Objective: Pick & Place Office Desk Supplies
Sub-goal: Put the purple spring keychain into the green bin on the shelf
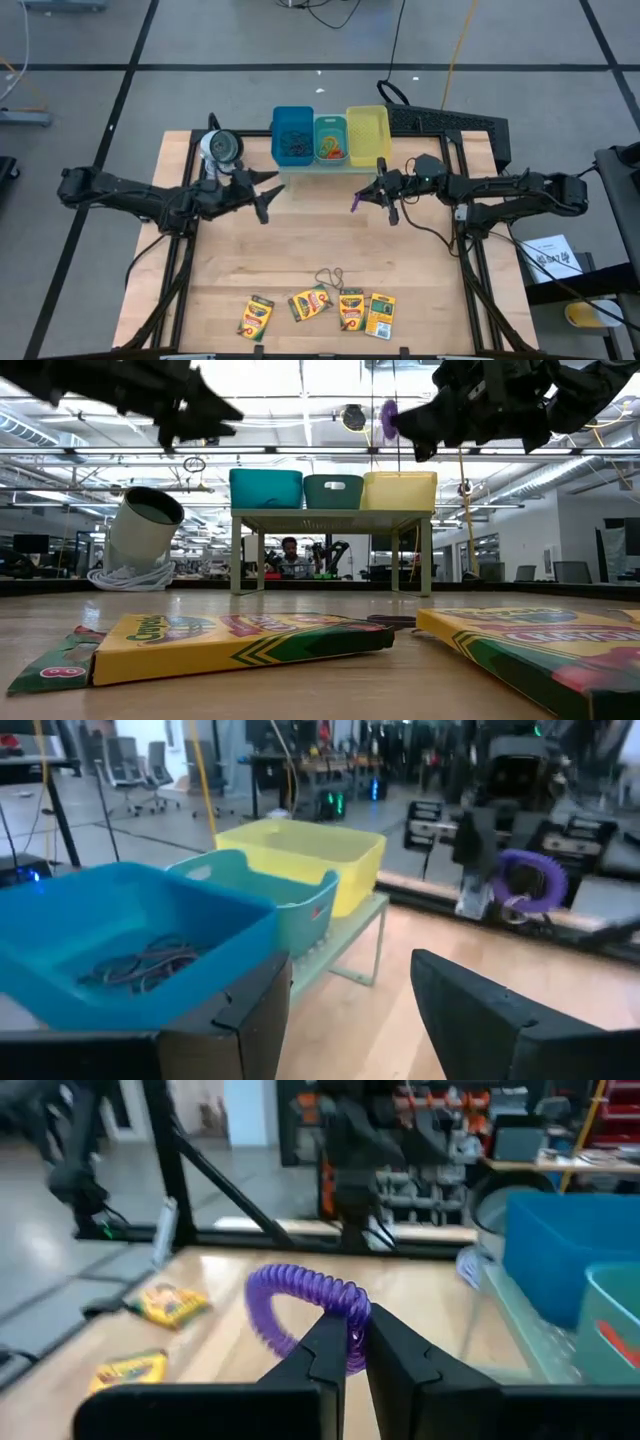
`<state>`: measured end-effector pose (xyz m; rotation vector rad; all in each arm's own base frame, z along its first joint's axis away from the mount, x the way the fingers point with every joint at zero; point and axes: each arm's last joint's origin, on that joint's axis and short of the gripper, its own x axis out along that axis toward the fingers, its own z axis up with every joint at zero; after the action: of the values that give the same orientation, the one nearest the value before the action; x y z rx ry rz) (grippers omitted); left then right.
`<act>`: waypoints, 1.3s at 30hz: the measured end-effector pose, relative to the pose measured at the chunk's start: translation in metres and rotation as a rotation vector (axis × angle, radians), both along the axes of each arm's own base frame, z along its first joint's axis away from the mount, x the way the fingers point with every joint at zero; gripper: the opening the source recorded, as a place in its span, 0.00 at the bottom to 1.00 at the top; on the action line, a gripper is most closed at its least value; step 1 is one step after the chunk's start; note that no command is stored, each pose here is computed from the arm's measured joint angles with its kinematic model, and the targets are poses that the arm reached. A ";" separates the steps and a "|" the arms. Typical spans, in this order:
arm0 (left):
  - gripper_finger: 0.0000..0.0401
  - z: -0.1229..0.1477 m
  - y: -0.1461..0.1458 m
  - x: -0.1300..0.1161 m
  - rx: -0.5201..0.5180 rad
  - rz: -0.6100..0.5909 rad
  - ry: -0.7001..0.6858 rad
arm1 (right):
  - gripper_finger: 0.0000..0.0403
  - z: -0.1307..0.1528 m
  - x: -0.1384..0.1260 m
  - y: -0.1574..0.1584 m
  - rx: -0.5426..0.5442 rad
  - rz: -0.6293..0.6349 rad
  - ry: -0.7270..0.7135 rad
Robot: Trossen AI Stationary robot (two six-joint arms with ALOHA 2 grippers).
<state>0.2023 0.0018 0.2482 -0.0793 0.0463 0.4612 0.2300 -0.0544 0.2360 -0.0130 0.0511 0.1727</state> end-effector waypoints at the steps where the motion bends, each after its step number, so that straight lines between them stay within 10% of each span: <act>1: 0.53 -0.007 0.001 -0.003 -0.010 0.003 -0.020 | 0.04 0.002 0.000 0.000 0.013 0.005 -0.016; 19: 0.54 -0.031 0.008 -0.012 -0.042 0.043 -0.076 | 0.04 0.060 0.064 -0.044 -0.001 -0.090 0.035; 28: 0.54 -0.032 0.008 -0.012 -0.098 0.027 -0.095 | 0.04 0.051 0.071 -0.100 -0.027 -0.527 0.141; 39: 0.54 -0.032 0.008 -0.012 -0.080 0.023 -0.086 | 0.28 0.050 0.068 -0.106 -0.065 -0.556 0.156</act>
<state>0.1905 0.0099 0.2164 -0.1787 -0.0211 0.4780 0.2982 -0.1602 0.2859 -0.0494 0.2126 -0.3845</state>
